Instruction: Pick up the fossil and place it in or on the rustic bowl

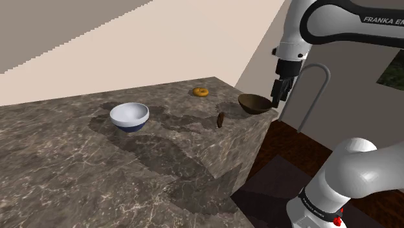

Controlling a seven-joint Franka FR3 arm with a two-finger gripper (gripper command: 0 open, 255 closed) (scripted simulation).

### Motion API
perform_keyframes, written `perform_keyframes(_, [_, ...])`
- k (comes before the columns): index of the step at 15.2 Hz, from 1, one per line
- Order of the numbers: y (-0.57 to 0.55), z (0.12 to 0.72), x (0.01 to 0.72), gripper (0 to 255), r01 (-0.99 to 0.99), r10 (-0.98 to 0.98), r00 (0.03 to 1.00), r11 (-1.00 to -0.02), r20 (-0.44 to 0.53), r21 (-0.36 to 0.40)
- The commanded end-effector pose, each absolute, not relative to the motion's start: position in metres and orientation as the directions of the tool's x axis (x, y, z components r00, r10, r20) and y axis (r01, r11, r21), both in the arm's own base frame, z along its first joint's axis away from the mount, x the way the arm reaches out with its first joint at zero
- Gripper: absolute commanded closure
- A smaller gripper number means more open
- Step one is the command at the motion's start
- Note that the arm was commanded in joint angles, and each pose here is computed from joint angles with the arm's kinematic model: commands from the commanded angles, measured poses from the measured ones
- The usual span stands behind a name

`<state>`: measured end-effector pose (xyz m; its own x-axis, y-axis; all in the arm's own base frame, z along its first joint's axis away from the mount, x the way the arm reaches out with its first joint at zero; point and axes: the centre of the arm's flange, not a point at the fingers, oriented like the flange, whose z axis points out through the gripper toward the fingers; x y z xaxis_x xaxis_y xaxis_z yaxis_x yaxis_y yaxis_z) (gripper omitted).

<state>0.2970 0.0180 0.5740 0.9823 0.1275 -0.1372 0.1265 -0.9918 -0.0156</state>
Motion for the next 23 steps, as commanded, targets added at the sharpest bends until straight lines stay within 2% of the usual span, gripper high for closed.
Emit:
perform_keyframes(1, [0.018, 0.574, 0.297, 0, 0.127, 0.127, 0.982, -0.992, -0.137, -0.016])
perform_keyframes(5, [0.07, 0.555, 0.326, 0, -0.084, -0.096, 0.986, -0.993, -0.135, 0.087])
perform_keyframes(10, [0.121, 0.525, 0.376, 0, -0.339, -0.366, 0.925, -0.917, -0.101, 0.209])
perform_keyframes(15, [0.153, 0.49, 0.437, 0, -0.564, -0.604, 0.796, -0.763, -0.035, 0.316])
perform_keyframes(21, [0.163, 0.445, 0.518, 0, -0.767, -0.819, 0.568, -0.493, 0.08, 0.41])
perform_keyframes(23, [0.161, 0.439, 0.518, 0, -0.771, -0.822, 0.563, -0.487, 0.082, 0.412])
